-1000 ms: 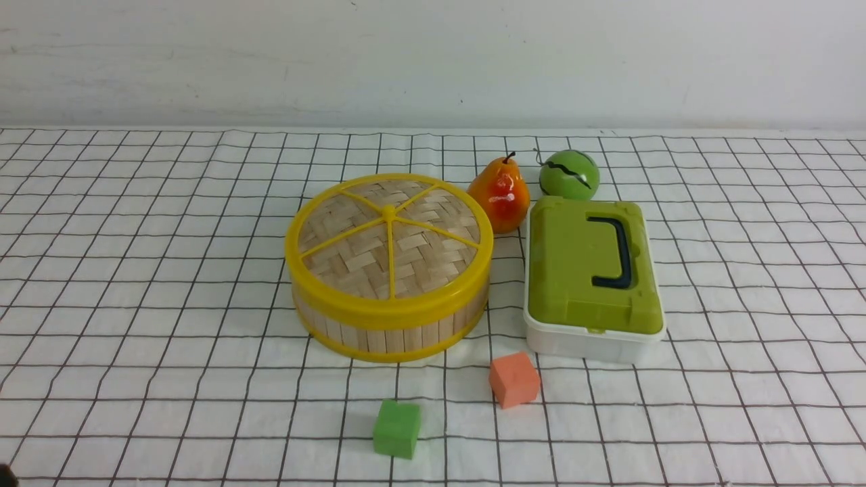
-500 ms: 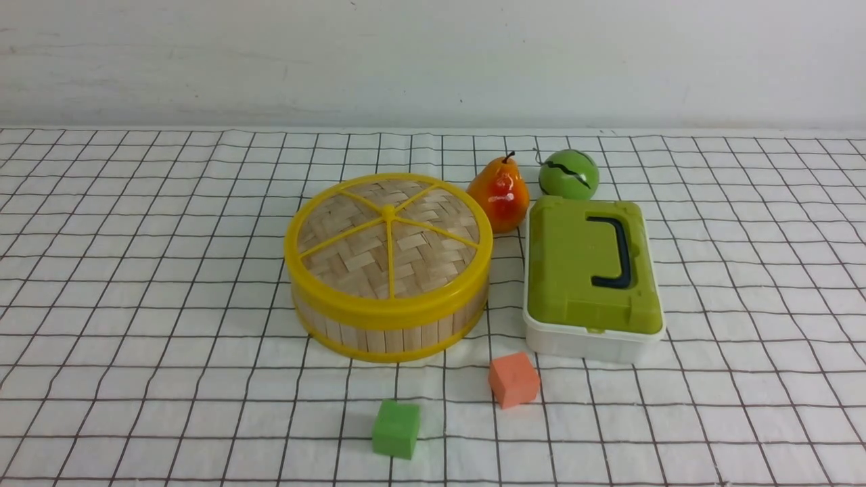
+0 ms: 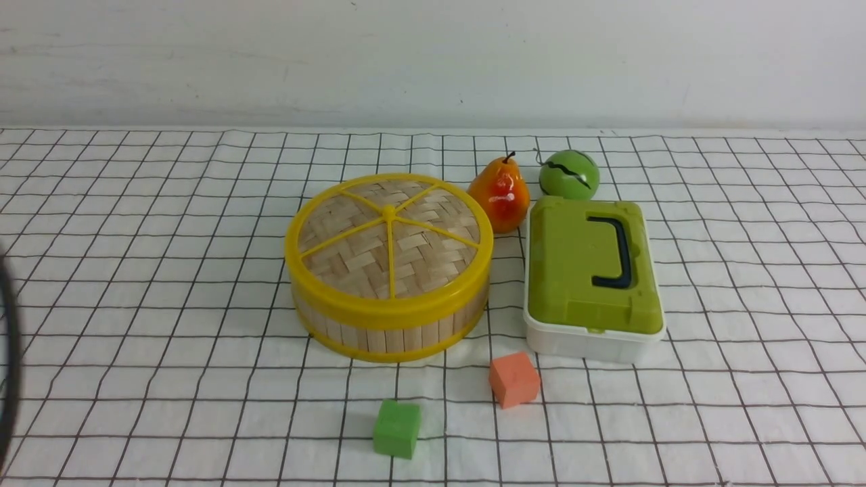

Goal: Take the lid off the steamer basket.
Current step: Use the left arm to lift the lid of the steamer

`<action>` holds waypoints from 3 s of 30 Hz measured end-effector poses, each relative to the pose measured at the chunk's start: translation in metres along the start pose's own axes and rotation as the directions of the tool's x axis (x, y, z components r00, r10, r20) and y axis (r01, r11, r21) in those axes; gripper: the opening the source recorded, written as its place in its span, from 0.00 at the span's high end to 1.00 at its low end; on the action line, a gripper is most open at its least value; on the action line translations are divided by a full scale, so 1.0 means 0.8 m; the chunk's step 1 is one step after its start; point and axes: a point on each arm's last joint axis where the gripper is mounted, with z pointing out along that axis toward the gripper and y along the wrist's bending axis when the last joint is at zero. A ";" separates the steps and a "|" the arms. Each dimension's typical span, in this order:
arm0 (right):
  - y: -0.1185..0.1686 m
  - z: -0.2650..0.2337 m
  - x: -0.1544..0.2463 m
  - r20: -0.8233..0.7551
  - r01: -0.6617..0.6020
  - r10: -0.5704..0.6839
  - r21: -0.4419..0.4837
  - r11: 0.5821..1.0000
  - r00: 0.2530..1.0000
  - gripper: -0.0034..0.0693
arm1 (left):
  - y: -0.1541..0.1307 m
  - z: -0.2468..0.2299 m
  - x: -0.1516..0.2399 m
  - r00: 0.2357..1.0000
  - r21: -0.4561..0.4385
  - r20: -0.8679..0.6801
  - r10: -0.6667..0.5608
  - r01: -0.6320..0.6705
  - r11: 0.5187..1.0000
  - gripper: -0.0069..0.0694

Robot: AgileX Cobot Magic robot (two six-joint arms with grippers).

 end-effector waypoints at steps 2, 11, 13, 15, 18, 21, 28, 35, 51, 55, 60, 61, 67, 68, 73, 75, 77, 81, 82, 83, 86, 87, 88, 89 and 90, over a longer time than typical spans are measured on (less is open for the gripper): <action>0.000 0.000 0.000 0.000 0.000 0.000 0.000 1.000 1.000 0.62 | -0.010 0.044 0.001 0.989 0.026 -0.132 -0.070 0.074 0.997 0.93; 0.000 0.000 0.000 0.000 0.000 0.000 0.000 1.000 1.000 0.62 | -0.106 0.179 0.005 0.852 0.308 -0.493 0.177 -0.019 0.951 0.93; 0.000 0.000 0.000 0.000 0.000 0.000 0.000 1.000 1.000 0.62 | -0.115 0.200 0.008 0.816 0.320 -0.538 0.208 -0.030 0.947 0.93; 0.000 0.000 0.000 0.000 0.000 0.000 0.000 1.000 1.000 0.62 | -0.128 0.243 0.013 0.771 0.316 -0.589 0.241 -0.054 0.947 0.93; 0.000 0.000 0.000 0.000 0.000 0.000 0.000 1.000 1.000 0.62 | -0.137 0.290 0.020 0.741 0.289 -0.617 0.265 -0.100 0.952 0.93; 0.000 0.000 0.000 0.000 0.000 0.000 0.000 1.000 1.000 0.62 | -0.142 0.322 0.028 0.721 0.264 -0.629 0.292 -0.155 0.952 0.92; 0.000 0.000 0.000 0.000 0.000 0.000 0.000 1.000 1.000 0.62 | -0.167 0.385 0.066 0.624 0.249 -0.681 0.384 -0.296 0.922 0.68; 0.000 0.000 0.000 0.000 0.000 0.000 0.000 1.000 1.000 0.62 | -0.174 0.424 0.100 0.614 0.202 -0.689 0.384 -0.346 0.916 0.45; 0.000 0.000 0.000 0.000 0.000 0.000 0.000 1.000 1.000 0.62 | -0.169 0.434 0.115 0.611 0.167 -0.709 0.352 -0.339 0.926 0.80; 0.000 0.000 0.000 0.000 0.000 0.000 0.000 1.000 1.000 0.62 | -0.169 0.433 0.114 0.611 0.167 -0.709 0.352 -0.340 0.926 0.82; 0.000 0.000 0.000 0.000 0.000 0.000 0.000 1.000 1.000 0.62 | -0.169 0.433 0.114 0.612 0.167 -0.708 0.352 -0.339 0.926 0.80; 0.000 0.000 0.000 0.000 0.000 0.000 0.000 1.000 1.000 0.62 | -0.169 0.434 0.114 0.612 0.167 -0.708 0.352 -0.339 0.926 0.79; 0.000 0.000 0.000 0.000 0.000 0.000 0.000 1.000 1.000 0.62 | -0.169 0.433 0.114 0.609 0.166 -0.711 0.351 -0.340 0.926 0.65; 0.000 0.000 0.000 0.000 0.000 0.000 0.000 1.000 1.000 0.62 | -0.169 0.433 0.114 0.609 0.166 -0.711 0.351 -0.340 0.926 0.65; 0.000 0.000 0.000 0.000 0.000 0.000 0.000 1.000 1.000 0.62 | -0.169 0.433 0.114 0.609 0.166 -0.711 0.351 -0.340 0.926 0.63; 0.000 0.000 0.000 0.000 0.000 0.000 0.000 1.000 1.000 0.62 | -0.168 0.433 0.114 0.608 0.165 -0.712 0.351 -0.340 0.926 0.63; 0.000 0.000 0.000 0.000 0.000 0.000 0.000 1.000 1.000 0.62 | -0.167 0.436 0.118 0.603 0.165 -0.717 0.350 -0.341 0.925 0.62; 0.000 0.000 0.000 0.000 0.000 0.000 0.000 1.000 1.000 0.62 | -0.165 0.441 0.128 0.591 0.165 -0.727 0.351 -0.346 0.924 0.64; 0.000 0.000 0.000 0.000 0.000 0.000 0.000 1.000 1.000 0.62 | -0.165 0.441 0.127 0.589 0.168 -0.725 0.357 -0.350 0.921 0.66; 0.000 0.000 0.000 0.000 0.000 0.000 0.000 1.000 1.000 0.62 | -0.165 0.441 0.127 0.589 0.170 -0.724 0.359 -0.352 0.920 0.67; 0.000 0.000 0.000 0.000 0.000 0.000 0.000 1.000 1.000 0.62 | -0.166 0.437 0.119 0.589 0.186 -0.709 0.387 -0.374 0.909 0.78; 0.000 0.000 0.000 0.000 0.000 0.000 0.000 1.000 1.000 0.62 | -0.167 0.435 0.115 0.593 0.187 -0.705 0.390 -0.374 0.908 0.77; 0.000 0.000 0.000 0.000 0.000 0.000 0.000 1.000 1.000 0.62 | -0.167 0.435 0.114 0.594 0.187 -0.704 0.390 -0.374 0.908 0.77; 0.000 0.000 0.000 0.000 0.000 0.000 0.000 1.000 1.000 0.62 | -0.169 0.429 0.103 0.605 0.187 -0.690 0.397 -0.381 0.905 0.77; 0.000 0.000 0.000 0.000 0.000 0.000 0.000 1.000 1.000 0.62 | -0.172 0.421 0.087 0.622 0.186 -0.669 0.407 -0.391 0.902 0.77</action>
